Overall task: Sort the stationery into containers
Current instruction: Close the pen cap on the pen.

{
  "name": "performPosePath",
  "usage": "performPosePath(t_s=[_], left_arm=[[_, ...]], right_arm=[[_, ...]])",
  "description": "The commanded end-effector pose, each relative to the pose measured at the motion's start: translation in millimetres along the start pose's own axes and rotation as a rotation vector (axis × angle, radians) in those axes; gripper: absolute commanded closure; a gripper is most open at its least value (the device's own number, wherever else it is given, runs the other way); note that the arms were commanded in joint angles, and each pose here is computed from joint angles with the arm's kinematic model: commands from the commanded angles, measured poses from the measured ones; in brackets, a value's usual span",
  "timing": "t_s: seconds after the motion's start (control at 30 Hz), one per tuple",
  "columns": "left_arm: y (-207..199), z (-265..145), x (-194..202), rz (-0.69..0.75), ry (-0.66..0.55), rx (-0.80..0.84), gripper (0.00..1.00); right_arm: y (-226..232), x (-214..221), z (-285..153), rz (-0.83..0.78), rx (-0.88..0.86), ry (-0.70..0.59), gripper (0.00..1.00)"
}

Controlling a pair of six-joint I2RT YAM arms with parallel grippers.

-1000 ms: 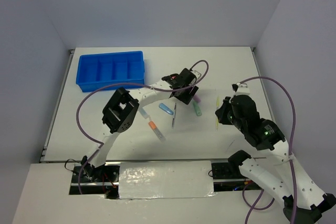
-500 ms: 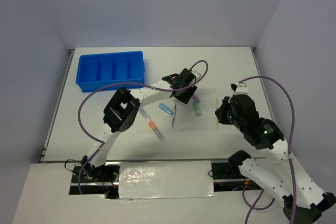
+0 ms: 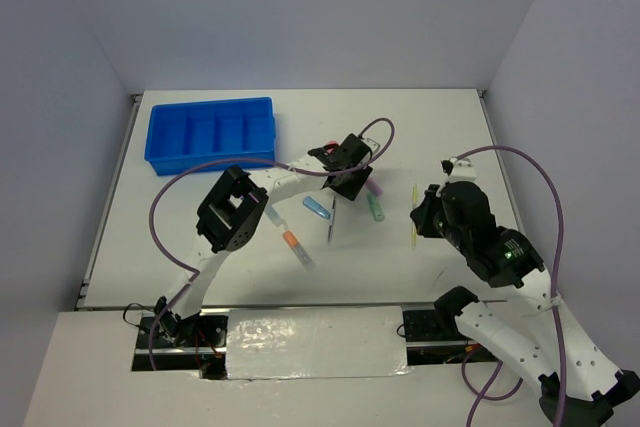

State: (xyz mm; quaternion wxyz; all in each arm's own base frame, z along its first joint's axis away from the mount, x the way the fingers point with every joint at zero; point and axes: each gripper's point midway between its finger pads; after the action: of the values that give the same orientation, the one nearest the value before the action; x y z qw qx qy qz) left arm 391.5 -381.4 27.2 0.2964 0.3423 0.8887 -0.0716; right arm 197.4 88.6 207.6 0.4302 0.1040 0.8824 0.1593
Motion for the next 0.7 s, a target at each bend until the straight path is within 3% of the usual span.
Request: performPosePath(t_s=[0.0, 0.2, 0.33, 0.67], left_arm=[[-2.6, 3.6, 3.5, -0.007, -0.001, 0.009, 0.41], [-6.0, 7.5, 3.6, -0.013, 0.010, 0.024, 0.45], [-8.5, 9.0, 9.0, -0.025, 0.027, 0.034, 0.60], [-32.9, 9.7, 39.9, -0.087, 0.112, 0.150, 0.85]], right_arm=[[7.0, -11.4, -1.6, -0.001, -0.034, -0.048, 1.00], [6.1, -12.9, -3.2, -0.005, -0.030, -0.053, 1.00], [5.8, -14.0, -5.4, -0.005, -0.031, -0.057, 1.00], [7.3, -15.3, -12.6, -0.001, -0.056, -0.071, 1.00]])
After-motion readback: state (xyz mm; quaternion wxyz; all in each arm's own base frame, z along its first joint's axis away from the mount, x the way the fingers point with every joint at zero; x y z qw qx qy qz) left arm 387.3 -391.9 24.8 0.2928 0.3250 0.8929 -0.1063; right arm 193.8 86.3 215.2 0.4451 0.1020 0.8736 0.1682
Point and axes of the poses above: each gripper's point midway between its finger pads, its own z axis out along the fingers, its own y axis along the line the jaws close on, x = y × z, and after that the axes turned 8 degrees about z, right-handed
